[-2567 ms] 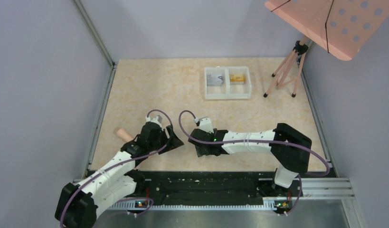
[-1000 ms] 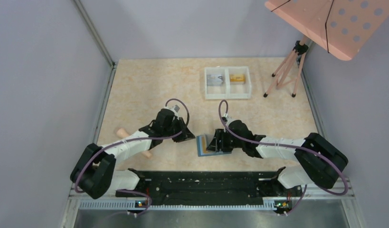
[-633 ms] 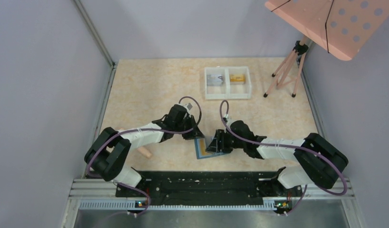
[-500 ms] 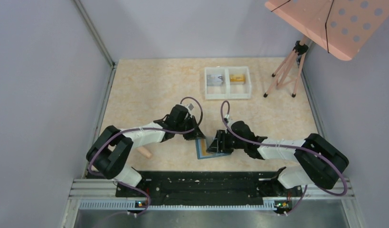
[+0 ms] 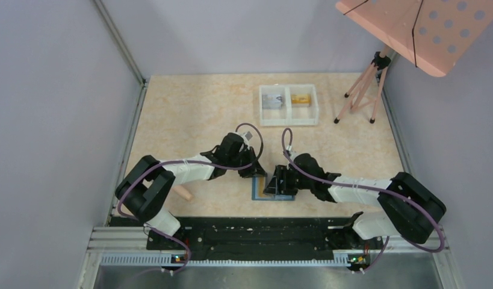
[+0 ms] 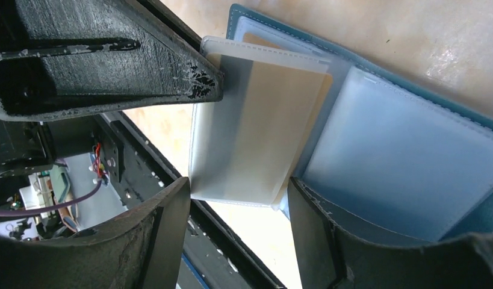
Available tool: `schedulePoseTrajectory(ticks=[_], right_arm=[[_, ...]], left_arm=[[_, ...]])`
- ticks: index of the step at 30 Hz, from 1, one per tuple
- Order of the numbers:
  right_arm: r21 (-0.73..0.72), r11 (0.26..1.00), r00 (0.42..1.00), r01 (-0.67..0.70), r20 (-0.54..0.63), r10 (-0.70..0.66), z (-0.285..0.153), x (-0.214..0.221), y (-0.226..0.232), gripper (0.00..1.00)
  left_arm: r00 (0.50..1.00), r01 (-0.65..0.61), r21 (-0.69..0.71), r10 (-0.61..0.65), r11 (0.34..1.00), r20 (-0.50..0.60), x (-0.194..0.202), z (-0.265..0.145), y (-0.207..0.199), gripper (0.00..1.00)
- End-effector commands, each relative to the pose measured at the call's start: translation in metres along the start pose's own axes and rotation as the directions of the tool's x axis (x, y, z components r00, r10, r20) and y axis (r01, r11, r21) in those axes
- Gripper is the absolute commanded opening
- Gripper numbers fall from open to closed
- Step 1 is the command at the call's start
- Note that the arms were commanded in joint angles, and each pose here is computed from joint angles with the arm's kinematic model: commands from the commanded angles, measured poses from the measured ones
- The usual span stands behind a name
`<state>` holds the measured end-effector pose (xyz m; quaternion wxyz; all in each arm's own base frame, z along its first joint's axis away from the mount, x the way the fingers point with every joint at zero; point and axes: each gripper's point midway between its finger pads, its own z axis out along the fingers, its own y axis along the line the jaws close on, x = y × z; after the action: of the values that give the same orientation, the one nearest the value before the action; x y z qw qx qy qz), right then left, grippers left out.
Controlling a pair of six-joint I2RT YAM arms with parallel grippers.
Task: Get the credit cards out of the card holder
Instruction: Remove the credit card from the card holder.
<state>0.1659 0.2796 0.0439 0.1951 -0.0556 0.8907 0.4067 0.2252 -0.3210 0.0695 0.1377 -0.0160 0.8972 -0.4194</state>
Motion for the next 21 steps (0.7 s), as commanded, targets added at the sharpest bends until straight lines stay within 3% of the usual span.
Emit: schedulePoseTrajectory(ticks=[1, 12, 21], right_arm=[[-0.061, 0.997, 0.994, 0.056, 0.094, -0.05, -0.006, -0.031, 0.026, 0.61], [0.08, 0.994, 0.983, 0.071, 0.162, -0.083, -0.031, -0.046, 0.013, 0.76], [0.255, 0.965, 0.968, 0.062, 0.22, -0.12, -0.072, -0.059, -0.001, 0.75]], left_arm=[[1.0, -0.028, 0.097, 0.029, 0.995, -0.006, -0.004, 0.002, -0.031, 0.1], [0.998, -0.041, 0.15, 0.046, 0.988, -0.031, 0.001, 0.004, -0.051, 0.13], [0.995, -0.061, 0.19, 0.075, 0.98, -0.071, 0.006, 0.013, -0.07, 0.19]])
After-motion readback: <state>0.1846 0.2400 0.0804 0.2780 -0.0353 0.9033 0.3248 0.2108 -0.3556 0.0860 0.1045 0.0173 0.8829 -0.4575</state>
